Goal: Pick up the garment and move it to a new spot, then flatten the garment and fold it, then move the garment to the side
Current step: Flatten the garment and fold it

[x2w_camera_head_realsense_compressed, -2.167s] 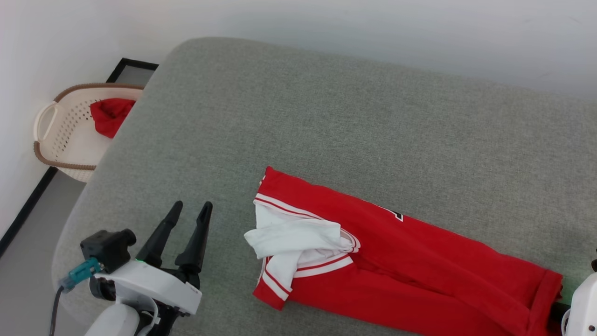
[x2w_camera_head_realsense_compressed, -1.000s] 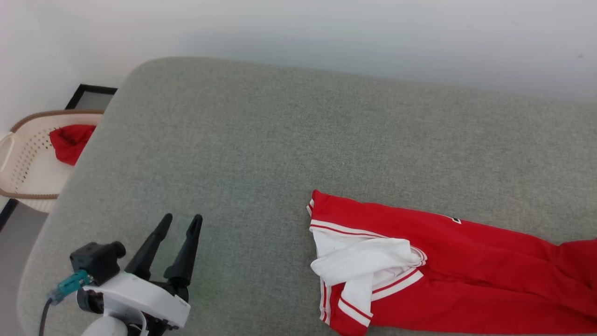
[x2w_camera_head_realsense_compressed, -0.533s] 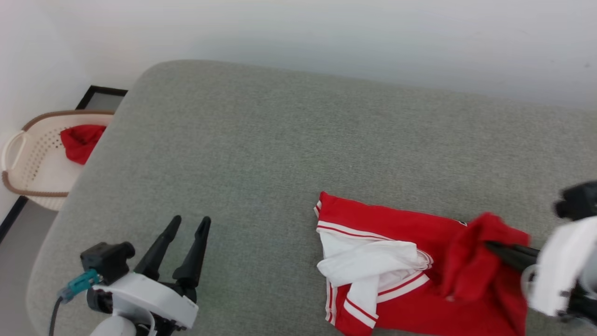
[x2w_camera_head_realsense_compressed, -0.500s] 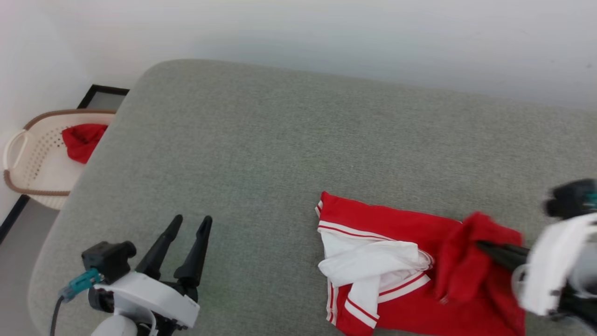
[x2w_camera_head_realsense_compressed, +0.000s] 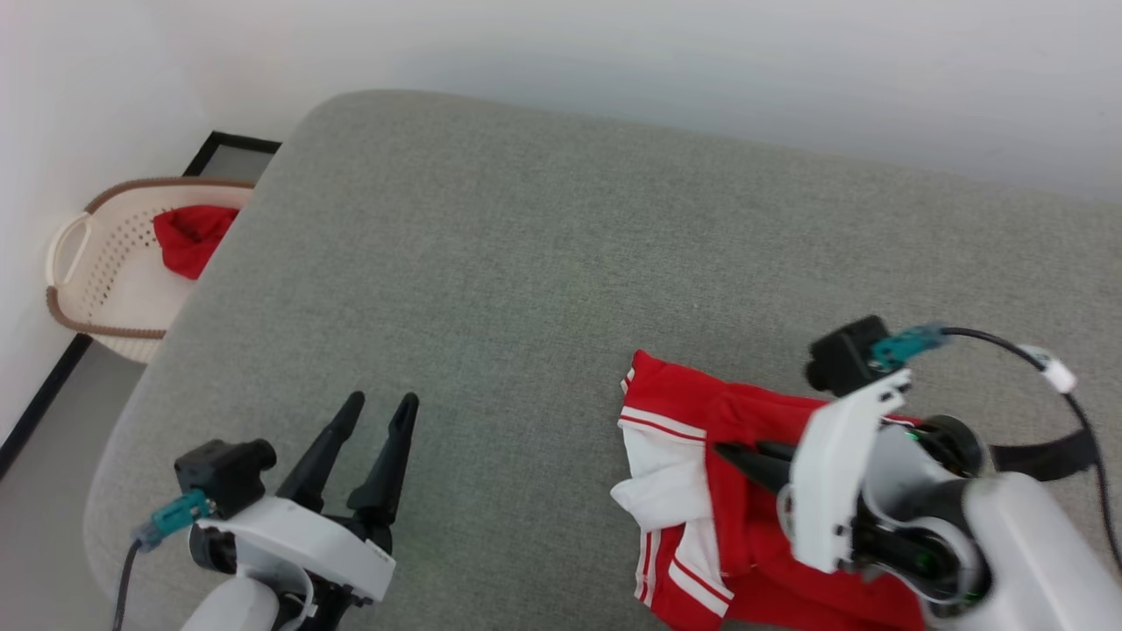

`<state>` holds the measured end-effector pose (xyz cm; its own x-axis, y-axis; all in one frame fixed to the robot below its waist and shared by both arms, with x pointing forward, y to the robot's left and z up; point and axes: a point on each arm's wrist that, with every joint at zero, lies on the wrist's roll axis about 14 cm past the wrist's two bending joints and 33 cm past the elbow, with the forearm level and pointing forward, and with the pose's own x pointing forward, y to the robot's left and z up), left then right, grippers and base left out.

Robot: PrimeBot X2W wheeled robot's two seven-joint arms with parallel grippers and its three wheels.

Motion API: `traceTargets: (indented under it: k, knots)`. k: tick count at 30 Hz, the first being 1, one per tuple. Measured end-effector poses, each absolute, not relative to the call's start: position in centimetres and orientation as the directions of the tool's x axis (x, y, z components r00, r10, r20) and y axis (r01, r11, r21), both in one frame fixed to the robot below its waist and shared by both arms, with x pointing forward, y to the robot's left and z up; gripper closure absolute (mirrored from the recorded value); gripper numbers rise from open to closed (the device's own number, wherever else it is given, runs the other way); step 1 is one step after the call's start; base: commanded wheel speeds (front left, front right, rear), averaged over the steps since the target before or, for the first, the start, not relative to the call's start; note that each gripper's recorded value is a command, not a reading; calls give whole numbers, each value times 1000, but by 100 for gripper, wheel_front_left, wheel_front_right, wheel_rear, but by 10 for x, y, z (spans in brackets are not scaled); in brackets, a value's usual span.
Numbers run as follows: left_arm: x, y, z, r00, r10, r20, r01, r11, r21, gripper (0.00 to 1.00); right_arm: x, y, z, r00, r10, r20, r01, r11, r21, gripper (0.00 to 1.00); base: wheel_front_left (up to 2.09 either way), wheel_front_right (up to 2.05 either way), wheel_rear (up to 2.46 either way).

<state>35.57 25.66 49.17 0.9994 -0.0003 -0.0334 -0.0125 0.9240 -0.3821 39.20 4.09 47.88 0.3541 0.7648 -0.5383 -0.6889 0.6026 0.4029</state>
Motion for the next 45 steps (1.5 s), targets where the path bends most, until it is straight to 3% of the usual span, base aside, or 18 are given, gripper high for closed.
traceTargets:
  k: [11, 12, 13, 14, 16, 29, 38, 45]
  knots:
    - [357, 257, 489, 999, 13, -41, -28, 918, -395, 0, 390, 82, 463, 301, 783, -544, -743, 550, 381, 98, 0, 0, 0]
    - [357, 257, 489, 999, 13, -42, -29, 918, -395, 0, 391, 83, 462, 301, 783, -544, -744, 550, 379, 90, 0, 0, 0]
    - [357, 257, 488, 999, 14, -43, -30, 918, -396, 0, 391, 84, 461, 300, 781, -548, -748, 549, 374, 73, 0, 0, 0]
    - [357, 256, 488, 999, 14, -44, -30, 917, -398, 0, 393, 85, 461, 303, 781, -546, -751, 549, 368, 53, 0, 0, 0]
    - [358, 256, 488, 999, 14, -44, -30, 916, -399, 0, 396, 86, 463, 312, 782, -540, -756, 548, 357, 0, 0, 0, 0]
    - [362, 254, 491, 1000, 3, -29, -14, 921, -389, 0, 406, 80, 506, 386, 819, -424, -804, 524, 281, 0, 0, 0, 0]
    - [366, 247, 493, 1000, -25, -17, 17, 929, -370, 0, 429, 28, 541, 559, 781, -277, -773, 612, 165, 0, 0, 0, 0]
    - [369, 244, 497, 999, -46, -1, 43, 939, -343, 0, 442, -30, 559, 718, 685, -126, -679, 728, 89, 0, 0, 0, 0]
